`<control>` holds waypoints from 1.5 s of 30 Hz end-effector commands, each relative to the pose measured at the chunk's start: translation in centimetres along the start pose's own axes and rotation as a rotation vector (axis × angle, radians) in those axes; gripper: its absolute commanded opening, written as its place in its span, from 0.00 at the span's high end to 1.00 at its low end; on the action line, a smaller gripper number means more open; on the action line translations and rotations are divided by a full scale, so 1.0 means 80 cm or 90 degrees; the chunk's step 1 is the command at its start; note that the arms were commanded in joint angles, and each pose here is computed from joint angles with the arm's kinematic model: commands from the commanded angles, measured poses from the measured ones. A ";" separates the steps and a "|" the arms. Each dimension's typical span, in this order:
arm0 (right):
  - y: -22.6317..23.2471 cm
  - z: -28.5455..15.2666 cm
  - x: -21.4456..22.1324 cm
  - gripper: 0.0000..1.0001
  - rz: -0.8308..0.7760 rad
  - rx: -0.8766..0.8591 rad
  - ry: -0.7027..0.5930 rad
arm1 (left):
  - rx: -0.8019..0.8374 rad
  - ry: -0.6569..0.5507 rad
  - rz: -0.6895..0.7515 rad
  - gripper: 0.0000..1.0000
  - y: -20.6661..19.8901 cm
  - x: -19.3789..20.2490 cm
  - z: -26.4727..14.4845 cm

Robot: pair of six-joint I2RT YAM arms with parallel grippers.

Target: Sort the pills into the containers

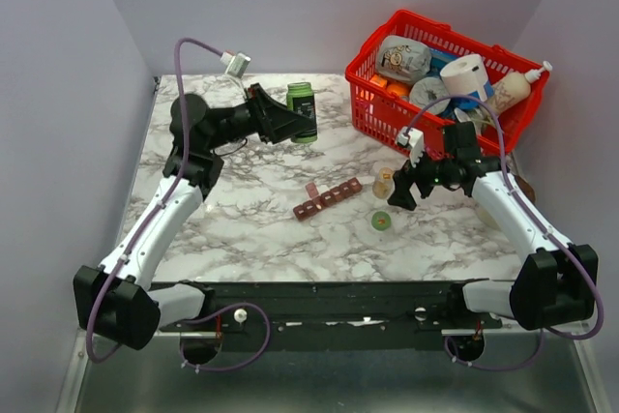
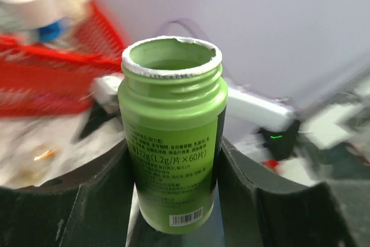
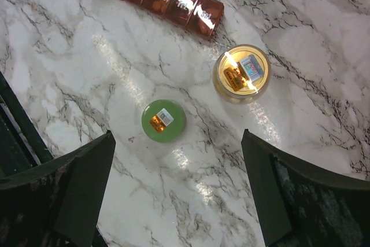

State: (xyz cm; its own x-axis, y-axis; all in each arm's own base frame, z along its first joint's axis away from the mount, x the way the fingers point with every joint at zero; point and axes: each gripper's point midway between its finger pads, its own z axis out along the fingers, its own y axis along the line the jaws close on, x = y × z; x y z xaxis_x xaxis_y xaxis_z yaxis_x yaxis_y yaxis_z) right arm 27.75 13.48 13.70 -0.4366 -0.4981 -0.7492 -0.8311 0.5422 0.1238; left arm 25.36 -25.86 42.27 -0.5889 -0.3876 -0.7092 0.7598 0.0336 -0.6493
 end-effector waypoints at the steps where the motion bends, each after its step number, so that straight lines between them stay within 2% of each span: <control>1: -0.003 -0.001 0.000 0.00 0.002 0.000 0.002 | -0.318 0.292 -0.009 1.00 0.103 0.101 -0.090; 3: -0.004 0.000 -0.001 0.00 0.003 -0.002 0.003 | -0.308 0.302 -0.038 1.00 0.107 0.114 -0.094; 9: -0.004 0.001 0.002 0.00 0.004 -0.001 0.007 | -0.285 0.340 -0.031 1.00 0.121 0.137 -0.102; 11: -0.004 0.001 0.002 0.00 0.005 -0.002 0.007 | -0.307 0.380 -0.052 1.00 0.137 0.156 -0.113; 12: -0.004 0.001 0.001 0.00 0.003 -0.002 0.007 | -0.320 0.405 -0.018 1.00 0.151 0.162 -0.123; 13: -0.004 0.000 0.001 0.00 0.003 -0.001 0.008 | -0.337 0.434 -0.042 1.00 0.161 0.177 -0.133; 17: -0.005 0.001 0.001 0.00 0.004 0.000 0.008 | -0.392 0.501 -0.033 1.00 0.195 0.211 -0.155; 26: -0.005 -0.003 0.002 0.00 0.000 0.005 0.010 | -0.424 0.641 0.097 1.00 0.251 0.259 -0.164; 28: -0.004 -0.003 0.001 0.00 0.000 0.004 0.008 | -0.428 0.674 0.103 1.00 0.260 0.271 -0.166; 32: -0.003 -0.003 0.001 0.00 0.000 0.003 0.009 | -0.436 0.722 0.124 1.00 0.272 0.285 -0.165; 45: 0.000 -0.007 -0.002 0.00 -0.003 0.001 0.003 | -0.477 0.800 0.146 1.00 0.294 0.300 -0.163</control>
State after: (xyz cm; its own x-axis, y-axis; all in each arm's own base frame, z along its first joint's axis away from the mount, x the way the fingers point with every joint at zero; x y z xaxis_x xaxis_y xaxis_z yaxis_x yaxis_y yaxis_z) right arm 27.57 13.43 13.24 -0.4523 -0.5021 -0.7371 -0.8287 0.5422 0.1391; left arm 24.91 -22.54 6.39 -0.6462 0.6751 -0.3559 0.7628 0.5860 -0.2734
